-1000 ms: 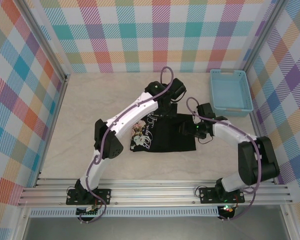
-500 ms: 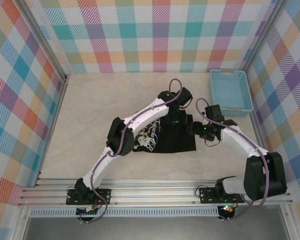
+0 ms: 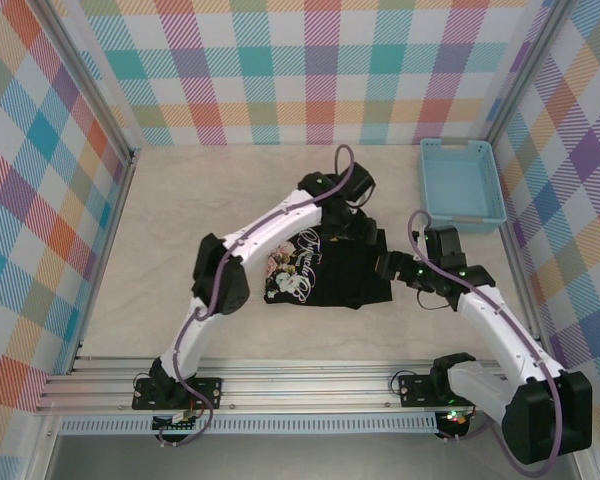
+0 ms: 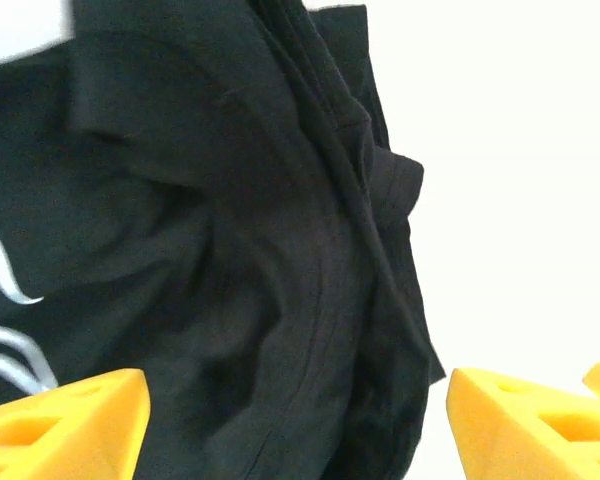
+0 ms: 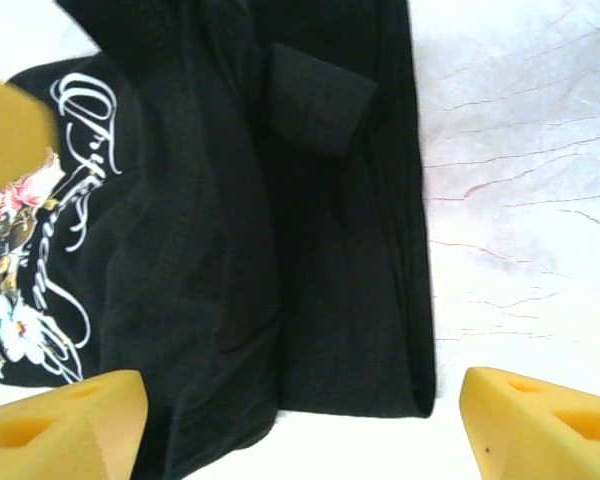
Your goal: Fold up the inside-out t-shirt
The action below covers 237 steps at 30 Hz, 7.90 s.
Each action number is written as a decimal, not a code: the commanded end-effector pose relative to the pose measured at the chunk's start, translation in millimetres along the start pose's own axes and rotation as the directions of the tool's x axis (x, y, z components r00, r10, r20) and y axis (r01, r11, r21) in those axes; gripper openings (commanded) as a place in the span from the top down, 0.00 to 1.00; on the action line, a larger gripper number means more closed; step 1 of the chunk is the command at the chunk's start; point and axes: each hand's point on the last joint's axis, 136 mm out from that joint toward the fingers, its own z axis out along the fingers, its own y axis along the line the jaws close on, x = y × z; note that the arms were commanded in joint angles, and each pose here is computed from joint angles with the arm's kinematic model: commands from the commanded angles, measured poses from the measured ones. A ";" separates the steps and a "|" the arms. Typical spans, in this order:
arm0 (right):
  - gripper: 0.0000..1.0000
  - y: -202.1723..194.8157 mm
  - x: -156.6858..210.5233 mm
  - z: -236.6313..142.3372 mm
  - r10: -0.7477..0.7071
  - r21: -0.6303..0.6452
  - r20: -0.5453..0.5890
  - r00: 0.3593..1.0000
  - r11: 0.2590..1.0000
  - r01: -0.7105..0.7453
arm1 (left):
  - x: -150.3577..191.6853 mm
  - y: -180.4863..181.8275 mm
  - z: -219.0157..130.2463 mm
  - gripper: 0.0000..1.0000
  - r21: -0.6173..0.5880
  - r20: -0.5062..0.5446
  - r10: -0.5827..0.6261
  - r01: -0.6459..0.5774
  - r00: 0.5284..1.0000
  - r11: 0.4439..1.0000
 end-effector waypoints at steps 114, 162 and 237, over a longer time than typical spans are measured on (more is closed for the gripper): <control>0.40 47.8 -72.3 76.1 -0.171 0.007 -0.178 0.969 0.985 0.175 | 115.7 149.5 -15.9 0.23 -0.171 0.117 -0.193 0.211 0.974 0.962; 0.47 77.2 -4.6 79.6 0.016 -0.196 -0.298 0.955 0.978 -0.078 | 18.6 78.3 23.1 0.26 0.227 0.194 0.053 -0.098 0.980 0.969; 0.69 98.8 -33.1 165.6 -0.076 -0.228 -0.347 0.935 0.974 -0.006 | 71.2 158.7 13.3 0.28 0.183 0.141 -0.278 0.251 0.950 0.951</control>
